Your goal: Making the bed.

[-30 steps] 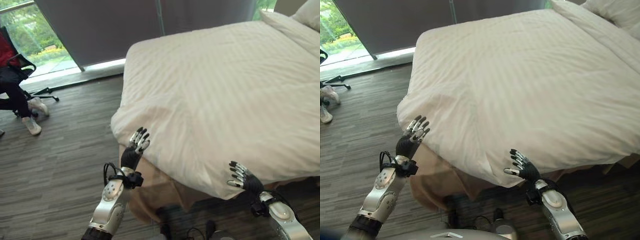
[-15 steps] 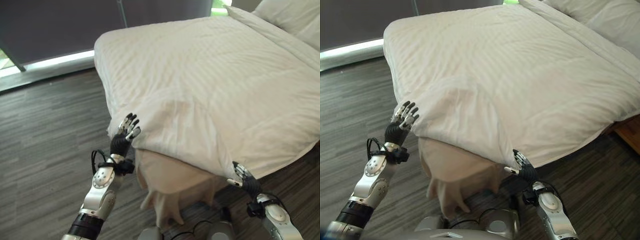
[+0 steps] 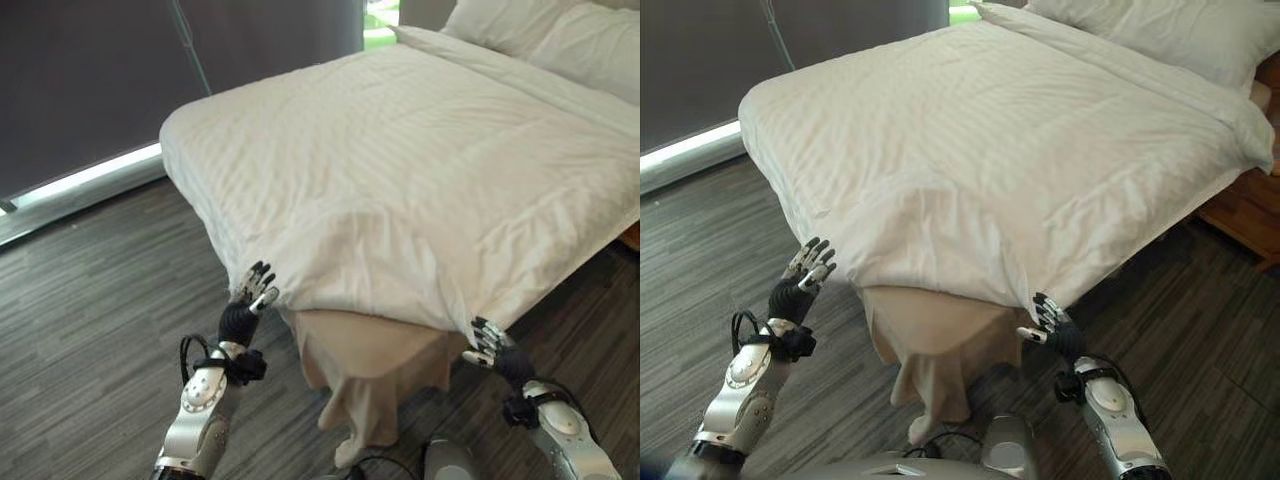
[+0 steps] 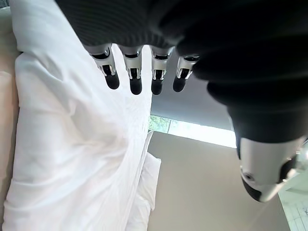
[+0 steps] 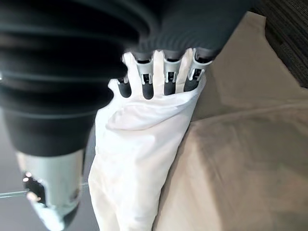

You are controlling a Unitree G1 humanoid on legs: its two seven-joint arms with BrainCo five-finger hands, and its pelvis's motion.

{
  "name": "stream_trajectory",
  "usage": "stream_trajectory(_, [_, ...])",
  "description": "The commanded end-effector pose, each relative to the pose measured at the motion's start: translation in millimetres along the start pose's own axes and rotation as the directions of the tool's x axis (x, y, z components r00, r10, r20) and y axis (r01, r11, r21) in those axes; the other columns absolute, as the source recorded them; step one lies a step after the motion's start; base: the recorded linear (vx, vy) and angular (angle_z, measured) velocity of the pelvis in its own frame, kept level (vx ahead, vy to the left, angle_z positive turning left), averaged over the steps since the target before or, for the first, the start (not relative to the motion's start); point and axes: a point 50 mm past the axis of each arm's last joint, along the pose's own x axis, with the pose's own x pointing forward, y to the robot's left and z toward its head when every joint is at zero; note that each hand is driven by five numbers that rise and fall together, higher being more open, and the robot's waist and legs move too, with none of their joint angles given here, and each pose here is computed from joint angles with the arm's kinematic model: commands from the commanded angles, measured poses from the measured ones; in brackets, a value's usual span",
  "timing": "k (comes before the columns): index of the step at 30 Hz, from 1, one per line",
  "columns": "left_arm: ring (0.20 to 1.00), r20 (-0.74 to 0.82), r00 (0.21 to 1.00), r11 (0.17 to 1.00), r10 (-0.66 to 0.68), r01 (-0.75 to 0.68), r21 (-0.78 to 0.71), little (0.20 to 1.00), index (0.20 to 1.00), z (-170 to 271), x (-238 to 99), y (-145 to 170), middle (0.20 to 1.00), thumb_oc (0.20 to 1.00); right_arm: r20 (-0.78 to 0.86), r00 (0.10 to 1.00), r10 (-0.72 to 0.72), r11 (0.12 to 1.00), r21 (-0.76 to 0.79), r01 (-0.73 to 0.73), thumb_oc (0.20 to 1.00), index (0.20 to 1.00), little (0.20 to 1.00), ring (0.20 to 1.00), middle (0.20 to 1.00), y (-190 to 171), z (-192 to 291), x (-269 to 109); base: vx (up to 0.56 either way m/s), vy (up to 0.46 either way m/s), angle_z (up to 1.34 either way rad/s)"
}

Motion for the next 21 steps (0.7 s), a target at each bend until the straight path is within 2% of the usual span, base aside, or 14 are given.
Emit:
stream_trajectory(1, [1.000,0.069,0.998,1.000,0.005,-0.006,0.021,1.000,1.000,16,4,6,1.000,1.000,0.133,0.983,0.128,0.992,-0.016,-0.127,1.000,1.000,1.000,1.000,1.000,26,25,13,-0.08,-0.028,-0.53])
stream_trajectory(5, [1.000,0.058,0.997,0.998,0.056,-0.055,-0.009,1.000,1.000,11,-5,17,1.000,1.000,0.128,0.981,0.148,0.987,-0.074,-0.139,1.000,1.000,1.000,1.000,1.000,23,30,16,-0.11,-0.118,-0.67])
stream_trajectory(8, [1.000,0.039,0.996,0.997,0.078,-0.077,-0.013,1.000,1.000,8,-12,23,1.000,1.000,0.129,0.988,0.078,0.991,-0.121,-0.063,1.000,1.000,1.000,1.000,1.000,3,33,12,-0.03,-0.099,-0.54])
stream_trajectory(10, [1.000,0.042,0.996,0.997,0.079,-0.079,-0.007,1.000,1.000,10,-12,25,1.000,1.000,0.159,0.984,-0.078,0.983,-0.154,0.103,1.000,1.000,1.000,1.000,1.000,-34,44,11,-0.01,-0.099,-0.08])
stream_trajectory(11, [1.000,0.043,0.996,0.997,0.078,-0.078,-0.007,1.000,1.000,10,-12,25,1.000,1.000,0.160,0.984,-0.079,0.983,-0.154,0.104,1.000,1.000,1.000,1.000,1.000,-35,45,11,-0.03,-0.111,0.00])
stream_trajectory(12, [1.000,0.069,0.994,0.997,0.080,-0.080,0.000,1.000,1.000,18,-9,28,1.000,1.000,0.214,0.944,-0.249,0.939,-0.184,0.290,1.000,1.000,1.000,1.000,1.000,-79,67,9,-0.05,-0.080,-0.01])
stream_trajectory(13, [1.000,0.076,0.994,0.997,0.078,-0.077,-0.012,1.000,1.000,19,-9,27,1.000,1.000,0.230,0.938,-0.258,0.933,-0.191,0.304,1.000,1.000,1.000,1.000,1.000,-83,72,10,-0.06,-0.133,-0.05])
stream_trajectory(14, [1.000,0.084,0.994,0.997,0.073,-0.072,-0.021,1.000,1.000,22,-12,29,1.000,1.000,0.291,0.902,-0.320,0.878,-0.266,0.397,1.000,1.000,1.000,1.000,1.000,-109,96,1,-0.04,-0.066,-0.05])
stream_trajectory(16, [1.000,0.084,0.994,0.997,0.073,-0.071,-0.023,1.000,1.000,22,-12,28,1.000,1.000,0.292,0.901,-0.320,0.878,-0.267,0.398,1.000,1.000,1.000,1.000,1.000,-109,96,1,-0.01,-0.053,-0.01])
stream_trajectory(17, [1.000,0.084,0.994,0.997,0.073,-0.071,-0.030,1.000,1.000,22,-15,30,1.000,1.000,0.362,0.851,-0.380,0.798,-0.337,0.500,1.000,1.000,1.000,1.000,1.000,-136,124,-10,-0.02,-0.070,0.02])
stream_trajectory(21, [1.000,0.061,0.994,0.995,0.092,-0.089,-0.049,1.000,1.000,18,-24,33,1.000,1.000,0.488,0.778,-0.396,0.760,-0.302,0.576,1.000,1.000,1.000,1.000,1.000,-144,159,-15,-0.02,-0.043,0.03])
